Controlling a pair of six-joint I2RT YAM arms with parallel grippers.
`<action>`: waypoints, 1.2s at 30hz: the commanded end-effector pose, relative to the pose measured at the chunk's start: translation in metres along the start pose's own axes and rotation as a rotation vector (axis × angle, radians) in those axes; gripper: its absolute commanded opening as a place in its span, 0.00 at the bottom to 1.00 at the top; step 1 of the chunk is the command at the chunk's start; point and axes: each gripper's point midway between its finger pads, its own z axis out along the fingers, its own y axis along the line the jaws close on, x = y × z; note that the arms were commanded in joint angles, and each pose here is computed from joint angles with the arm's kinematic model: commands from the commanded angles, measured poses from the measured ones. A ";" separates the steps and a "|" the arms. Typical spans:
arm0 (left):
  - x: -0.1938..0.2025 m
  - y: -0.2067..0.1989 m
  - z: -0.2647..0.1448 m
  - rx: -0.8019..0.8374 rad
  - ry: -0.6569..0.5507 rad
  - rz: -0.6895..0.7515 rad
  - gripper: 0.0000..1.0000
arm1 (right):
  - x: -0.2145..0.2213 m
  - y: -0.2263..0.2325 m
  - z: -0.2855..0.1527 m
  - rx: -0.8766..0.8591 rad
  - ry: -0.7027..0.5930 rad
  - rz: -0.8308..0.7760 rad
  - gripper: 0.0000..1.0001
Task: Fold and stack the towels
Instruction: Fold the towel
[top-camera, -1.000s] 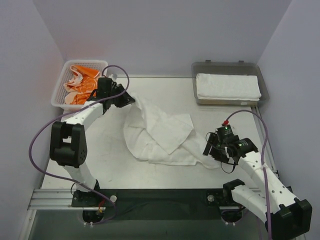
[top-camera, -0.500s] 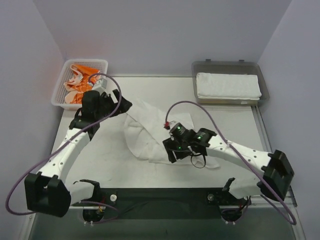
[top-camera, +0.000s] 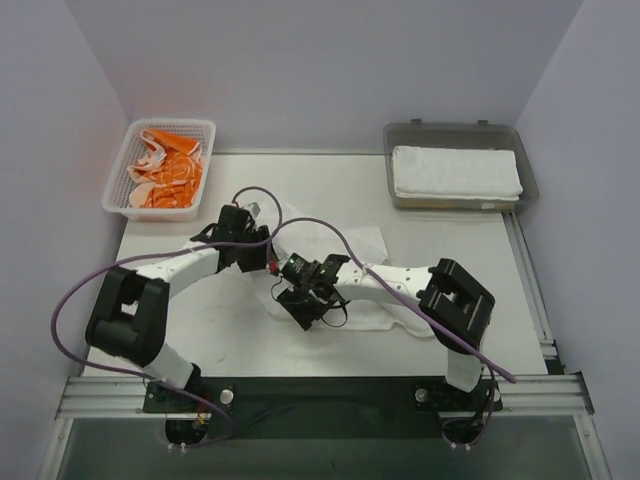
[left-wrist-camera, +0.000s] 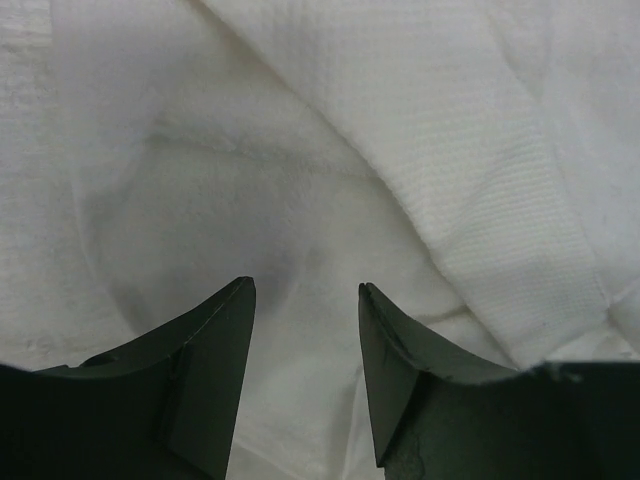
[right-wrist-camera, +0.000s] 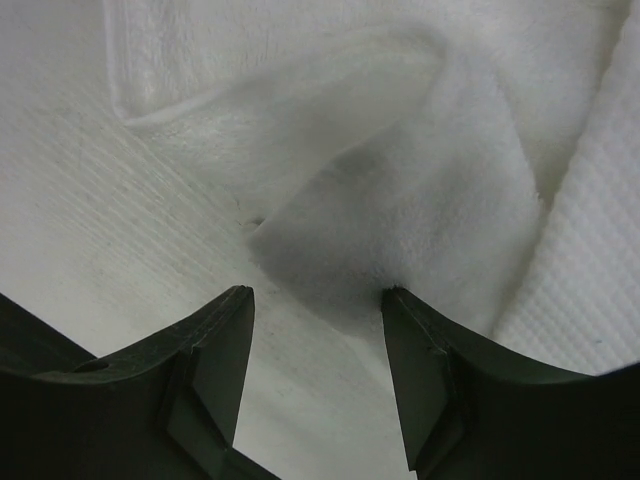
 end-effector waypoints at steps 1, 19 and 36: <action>-0.018 -0.011 0.016 0.019 -0.010 0.011 0.55 | 0.001 0.017 -0.002 -0.064 0.038 -0.070 0.53; -0.080 0.036 0.090 -0.108 0.071 -0.099 0.52 | 0.020 0.152 -0.051 -0.658 0.198 -0.297 0.43; -0.125 0.032 0.086 -0.060 -0.055 -0.033 0.64 | -0.004 -0.002 -0.042 0.052 0.028 -0.009 0.35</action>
